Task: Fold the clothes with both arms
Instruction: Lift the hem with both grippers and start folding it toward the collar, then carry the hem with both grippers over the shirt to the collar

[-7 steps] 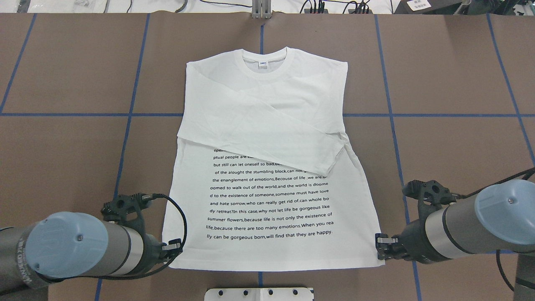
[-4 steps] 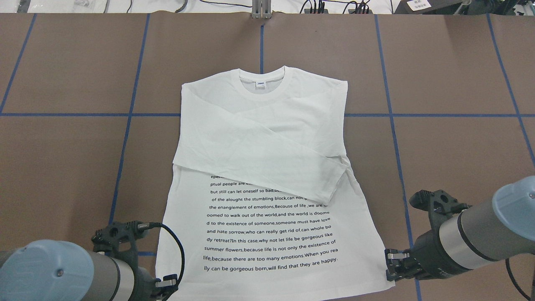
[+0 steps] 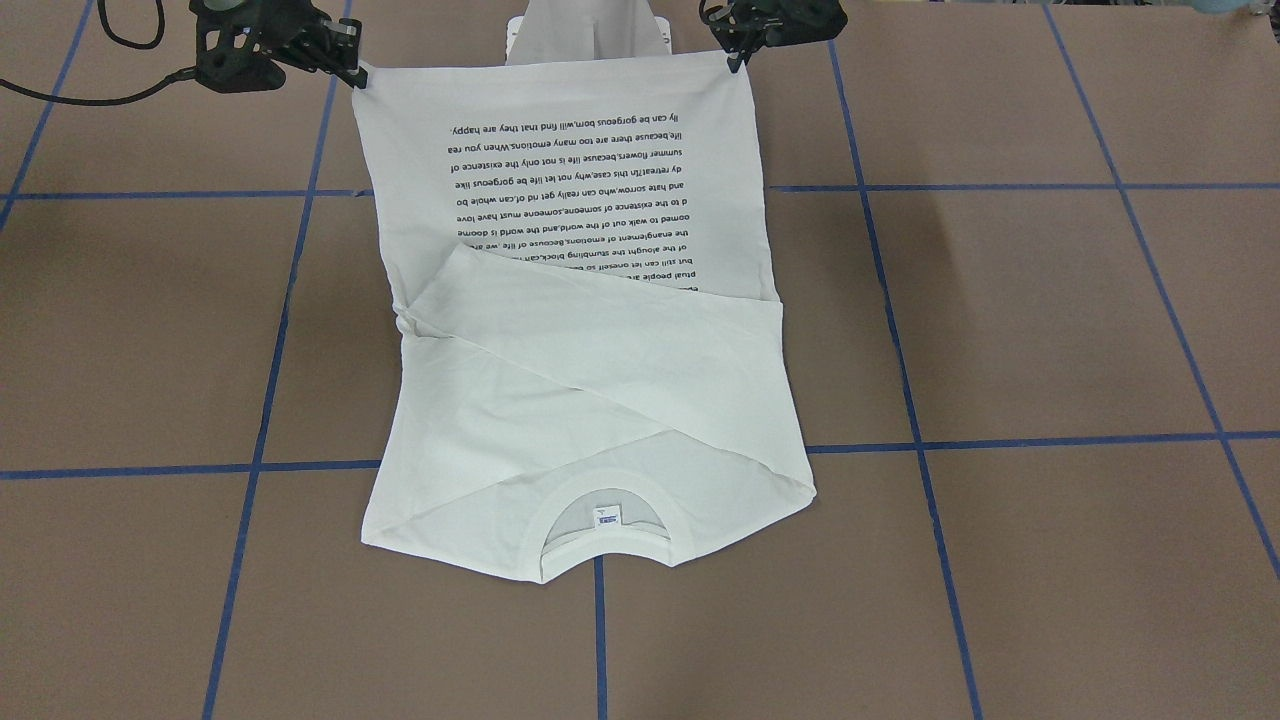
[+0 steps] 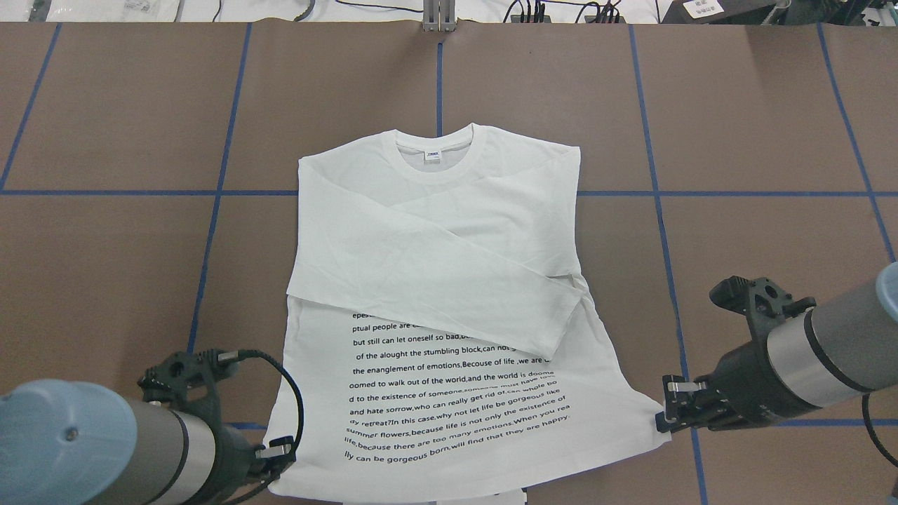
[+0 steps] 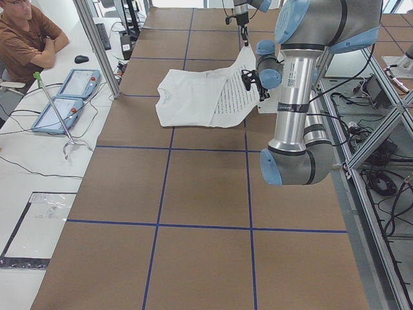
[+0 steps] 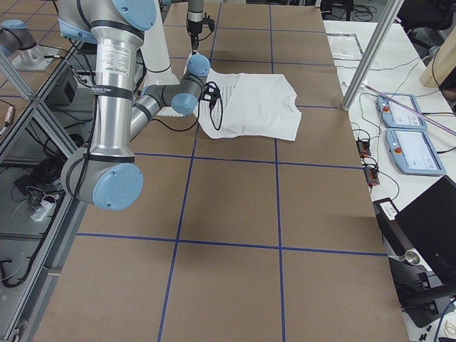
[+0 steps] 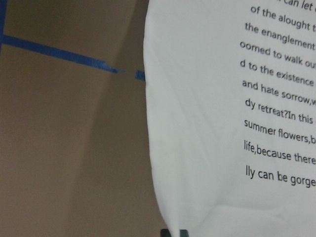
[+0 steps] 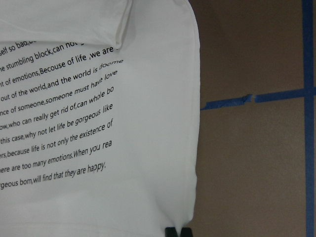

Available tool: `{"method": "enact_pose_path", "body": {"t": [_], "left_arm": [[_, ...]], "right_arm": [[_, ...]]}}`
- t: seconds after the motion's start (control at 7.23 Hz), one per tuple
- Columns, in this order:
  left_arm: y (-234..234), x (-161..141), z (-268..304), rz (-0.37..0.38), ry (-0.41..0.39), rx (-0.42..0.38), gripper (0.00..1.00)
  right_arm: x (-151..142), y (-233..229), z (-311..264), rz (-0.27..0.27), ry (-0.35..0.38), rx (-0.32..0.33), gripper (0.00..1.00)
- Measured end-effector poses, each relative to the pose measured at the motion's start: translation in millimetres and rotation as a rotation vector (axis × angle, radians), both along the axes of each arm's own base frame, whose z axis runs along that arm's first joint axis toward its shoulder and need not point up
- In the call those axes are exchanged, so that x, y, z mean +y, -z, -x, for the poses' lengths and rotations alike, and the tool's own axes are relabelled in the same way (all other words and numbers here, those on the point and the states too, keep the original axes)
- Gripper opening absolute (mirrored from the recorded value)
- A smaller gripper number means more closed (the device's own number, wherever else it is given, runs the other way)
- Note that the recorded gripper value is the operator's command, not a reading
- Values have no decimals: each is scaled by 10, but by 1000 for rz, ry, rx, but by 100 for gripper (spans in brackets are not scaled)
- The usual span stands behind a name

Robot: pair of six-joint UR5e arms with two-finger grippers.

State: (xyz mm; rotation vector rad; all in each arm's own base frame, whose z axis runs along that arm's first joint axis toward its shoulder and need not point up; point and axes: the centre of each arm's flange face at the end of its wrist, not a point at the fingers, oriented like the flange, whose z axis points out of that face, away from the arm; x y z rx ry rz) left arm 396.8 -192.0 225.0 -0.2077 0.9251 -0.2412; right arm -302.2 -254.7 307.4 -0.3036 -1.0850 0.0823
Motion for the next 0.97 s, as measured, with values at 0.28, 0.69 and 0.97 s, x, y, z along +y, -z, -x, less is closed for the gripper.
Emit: {"method": "enact_pose_path", "body": {"t": [0.28, 0.69, 0.97], "left_arm": [[138, -547, 279, -20, 76, 37, 0], [196, -1443, 463, -1, 204, 34, 0], [222, -1875, 433, 9, 269, 17, 0]], "right_arm": [[-462, 39, -22, -26, -81, -19, 0], [-1197, -48, -344, -13, -170, -31, 0], [-1608, -35, -411, -20, -206, -39, 0]]}}
